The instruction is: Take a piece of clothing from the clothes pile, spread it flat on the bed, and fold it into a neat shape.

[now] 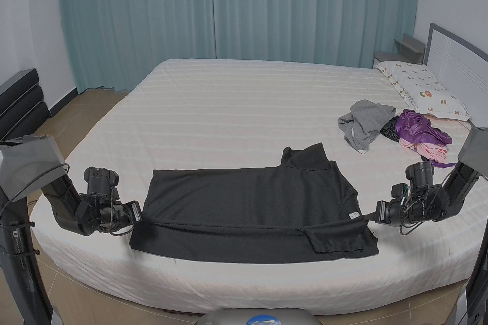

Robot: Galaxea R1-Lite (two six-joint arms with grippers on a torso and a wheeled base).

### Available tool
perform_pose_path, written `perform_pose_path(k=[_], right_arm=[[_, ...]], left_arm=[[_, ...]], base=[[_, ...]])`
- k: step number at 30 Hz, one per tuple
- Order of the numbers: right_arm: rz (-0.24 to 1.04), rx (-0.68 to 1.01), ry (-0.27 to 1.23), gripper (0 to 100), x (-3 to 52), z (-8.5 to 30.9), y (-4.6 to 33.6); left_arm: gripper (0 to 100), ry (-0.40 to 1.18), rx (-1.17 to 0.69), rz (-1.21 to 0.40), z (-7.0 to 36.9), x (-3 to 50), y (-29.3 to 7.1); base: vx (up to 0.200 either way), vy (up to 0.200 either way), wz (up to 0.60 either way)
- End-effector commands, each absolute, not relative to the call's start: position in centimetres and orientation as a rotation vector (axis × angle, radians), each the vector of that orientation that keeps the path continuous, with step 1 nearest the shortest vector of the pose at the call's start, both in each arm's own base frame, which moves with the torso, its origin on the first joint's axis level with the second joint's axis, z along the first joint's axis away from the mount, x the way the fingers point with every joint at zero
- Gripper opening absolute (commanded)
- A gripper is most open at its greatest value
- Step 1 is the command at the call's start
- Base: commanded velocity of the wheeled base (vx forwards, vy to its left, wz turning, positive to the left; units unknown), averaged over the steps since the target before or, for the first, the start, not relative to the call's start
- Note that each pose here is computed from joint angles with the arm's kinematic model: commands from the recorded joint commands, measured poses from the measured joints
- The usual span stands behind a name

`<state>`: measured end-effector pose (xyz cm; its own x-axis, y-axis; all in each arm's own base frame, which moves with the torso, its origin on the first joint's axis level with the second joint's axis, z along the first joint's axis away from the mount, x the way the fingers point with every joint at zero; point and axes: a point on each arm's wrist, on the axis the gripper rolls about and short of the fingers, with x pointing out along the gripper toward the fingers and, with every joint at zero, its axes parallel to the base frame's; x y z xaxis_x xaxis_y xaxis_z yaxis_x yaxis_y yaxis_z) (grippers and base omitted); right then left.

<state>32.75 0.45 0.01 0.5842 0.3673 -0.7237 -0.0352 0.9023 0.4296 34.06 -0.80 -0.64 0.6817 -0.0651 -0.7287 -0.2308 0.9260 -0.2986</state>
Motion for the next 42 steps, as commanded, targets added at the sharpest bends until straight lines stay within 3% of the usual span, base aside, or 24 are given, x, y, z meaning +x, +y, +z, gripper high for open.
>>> perform_pose_path(k=[1, 2, 3, 5, 6, 21, 30, 42], right_arm=[[0.239, 0.405, 0.95, 0, 33.5, -1.4, 0.7], [0.234, 0.414, 0.953, 0, 33.5, -1.5, 0.7], [0.235, 0.415, 0.954, 0, 33.5, -1.5, 0.7], [0.239, 0.43, 0.964, 0, 33.4, -1.7, 1.3], [0.232, 0.442, 0.969, 100, 33.5, -1.9, 1.3], [0.215, 0.618, 0.877, 100, 31.9, 0.2, 0.8], [0.159, 0.914, 0.772, 100, 29.4, 0.5, 1.1], [0.193, 0.942, 0.834, 100, 28.3, -0.8, 1.7]], left_arm=[[0, 0.848, -0.4, 0.106, -2.3, 34.9, -0.8], [0, 0.848, -0.415, 0.11, -2.5, 35.1, -0.9], [100, 0.85, -0.418, 0.11, -2.5, 35.1, -0.9], [100, 0.845, -0.46, 0.125, -2.7, 35.4, -1.1], [100, 0.838, -0.477, 0.131, -2.7, 35.6, -1.1], [100, 0.786, -0.587, 0.161, -0.5, 34.8, 0.3], [100, 0.79, -0.726, 0.149, 0.8, 33.9, 0.3], [100, 0.767, -0.754, 0.147, 1.5, 33.8, 0.1]], base=[[0.0, 0.0, 0.0], [0.0, 0.0, 0.0], [0.0, 0.0, 0.0], [0.0, 0.0, 0.0], [0.0, 0.0, 0.0], [0.0, 0.0, 0.0], [0.0, 0.0, 0.0], [0.0, -0.1, 0.0]])
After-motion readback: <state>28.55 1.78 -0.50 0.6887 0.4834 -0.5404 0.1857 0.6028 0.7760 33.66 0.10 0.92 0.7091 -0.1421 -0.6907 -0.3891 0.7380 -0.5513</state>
